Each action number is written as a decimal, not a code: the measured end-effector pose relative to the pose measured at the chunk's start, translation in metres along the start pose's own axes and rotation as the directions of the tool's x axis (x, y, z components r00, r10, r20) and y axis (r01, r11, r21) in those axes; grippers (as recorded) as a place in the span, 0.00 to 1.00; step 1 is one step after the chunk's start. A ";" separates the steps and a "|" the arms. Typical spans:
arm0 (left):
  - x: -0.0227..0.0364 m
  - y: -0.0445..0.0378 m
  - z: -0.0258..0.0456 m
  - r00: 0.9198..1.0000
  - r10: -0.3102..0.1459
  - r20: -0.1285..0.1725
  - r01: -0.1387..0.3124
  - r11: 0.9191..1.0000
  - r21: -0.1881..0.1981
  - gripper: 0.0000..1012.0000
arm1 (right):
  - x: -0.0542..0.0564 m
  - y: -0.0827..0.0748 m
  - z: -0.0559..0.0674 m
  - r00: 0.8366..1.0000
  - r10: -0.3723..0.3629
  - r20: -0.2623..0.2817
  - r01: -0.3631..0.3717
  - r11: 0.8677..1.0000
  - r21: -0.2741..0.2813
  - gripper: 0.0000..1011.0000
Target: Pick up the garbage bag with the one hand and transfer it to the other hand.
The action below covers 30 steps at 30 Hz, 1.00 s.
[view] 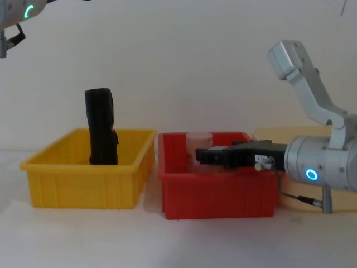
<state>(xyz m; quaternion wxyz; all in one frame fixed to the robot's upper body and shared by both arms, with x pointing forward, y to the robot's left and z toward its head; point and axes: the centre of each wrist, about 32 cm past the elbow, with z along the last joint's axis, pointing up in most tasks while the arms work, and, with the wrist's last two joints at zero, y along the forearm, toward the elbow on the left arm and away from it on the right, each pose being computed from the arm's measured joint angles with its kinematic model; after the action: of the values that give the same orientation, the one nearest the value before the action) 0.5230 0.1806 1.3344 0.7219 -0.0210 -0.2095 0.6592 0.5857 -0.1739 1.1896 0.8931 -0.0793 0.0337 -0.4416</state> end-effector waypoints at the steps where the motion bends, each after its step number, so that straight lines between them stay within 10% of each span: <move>1: 0.0000 0.0000 0.0000 1.000 0.000 0.000 0.000 1.000 0.000 0.99 | 0.000 0.000 0.000 1.000 0.000 0.000 0.000 1.000 0.000 0.96; 13: 0.0000 0.0000 0.0000 1.000 0.000 0.000 0.000 1.000 0.000 0.99 | 0.000 0.001 0.000 1.000 0.003 -0.003 -0.003 1.000 0.001 0.65; 30: 0.0000 0.0000 0.0000 1.000 0.000 0.000 0.000 1.000 0.000 0.99 | 0.006 -0.003 0.023 0.999 -0.036 0.002 0.036 0.997 0.067 0.64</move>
<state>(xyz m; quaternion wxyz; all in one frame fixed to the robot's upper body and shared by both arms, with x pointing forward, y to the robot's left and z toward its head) 0.5230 0.1806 1.3343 0.7219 -0.0210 -0.2095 0.6592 0.5900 -0.1781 1.2129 0.8872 -0.0505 0.0160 -0.4584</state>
